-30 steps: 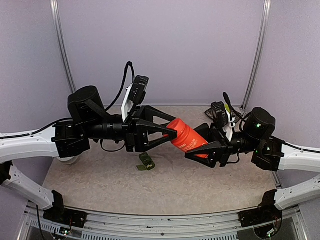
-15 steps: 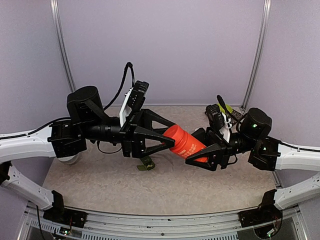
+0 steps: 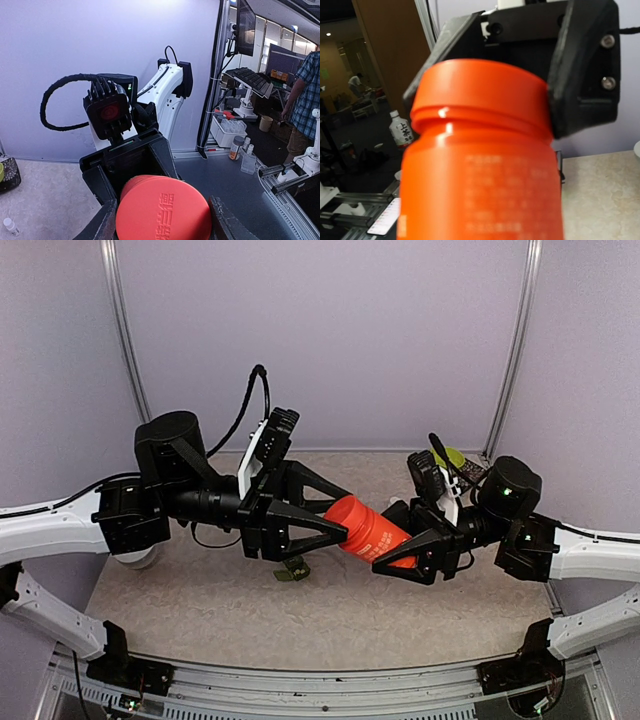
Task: Sort the pills into containers
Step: Screw the lid of the pill bottle onto the pill bottle.
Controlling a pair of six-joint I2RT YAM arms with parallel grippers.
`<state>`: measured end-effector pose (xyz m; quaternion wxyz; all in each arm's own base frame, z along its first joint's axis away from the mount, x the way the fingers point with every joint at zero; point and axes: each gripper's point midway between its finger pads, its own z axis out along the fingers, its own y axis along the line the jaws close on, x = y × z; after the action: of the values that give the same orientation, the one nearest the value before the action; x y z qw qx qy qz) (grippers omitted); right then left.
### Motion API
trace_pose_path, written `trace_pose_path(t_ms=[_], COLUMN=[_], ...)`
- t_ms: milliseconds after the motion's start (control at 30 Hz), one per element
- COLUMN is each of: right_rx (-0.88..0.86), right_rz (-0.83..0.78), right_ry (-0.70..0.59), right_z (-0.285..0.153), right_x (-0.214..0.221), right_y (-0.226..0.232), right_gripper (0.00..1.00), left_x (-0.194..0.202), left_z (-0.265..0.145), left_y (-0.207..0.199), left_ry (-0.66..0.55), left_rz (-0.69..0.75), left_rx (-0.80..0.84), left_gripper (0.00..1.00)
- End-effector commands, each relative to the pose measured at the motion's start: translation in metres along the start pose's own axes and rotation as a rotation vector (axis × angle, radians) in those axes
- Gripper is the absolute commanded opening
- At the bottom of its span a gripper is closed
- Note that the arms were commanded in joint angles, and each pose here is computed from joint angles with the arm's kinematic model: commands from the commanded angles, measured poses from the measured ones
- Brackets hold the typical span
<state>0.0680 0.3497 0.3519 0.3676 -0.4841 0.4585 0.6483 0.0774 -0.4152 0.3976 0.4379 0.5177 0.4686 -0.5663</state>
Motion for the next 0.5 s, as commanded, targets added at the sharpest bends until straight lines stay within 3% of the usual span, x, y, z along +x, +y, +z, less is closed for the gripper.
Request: trace_pose_path(t_ms=[0, 200, 333, 467], right_rx=[-0.011, -0.013, 0.088, 0.204], right_rz=[-0.013, 0.044, 0.087, 0.034], right_ry=[-0.081, -0.118, -0.112, -0.142], right_z=[0.004, 0.003, 0.004, -0.005], right_x=[-0.032, -0.039, -0.036, -0.041], right_y=[0.007, 0.007, -0.013, -0.025], right_gripper=[0.0, 0.0, 0.0, 0.0], left_x=[0.034, 0.03, 0.013, 0.008], left_z=[0.01, 0.008, 0.005, 0.002], left_y=[-0.012, -0.009, 0.014, 0.025], left_ry=[0.11, 0.108, 0.062, -0.012], left_rz=[-0.039, -0.009, -0.033, -0.111], left_rx=[0.064, 0.038, -0.114, -0.185], left_gripper=[0.41, 0.42, 0.39, 0.38])
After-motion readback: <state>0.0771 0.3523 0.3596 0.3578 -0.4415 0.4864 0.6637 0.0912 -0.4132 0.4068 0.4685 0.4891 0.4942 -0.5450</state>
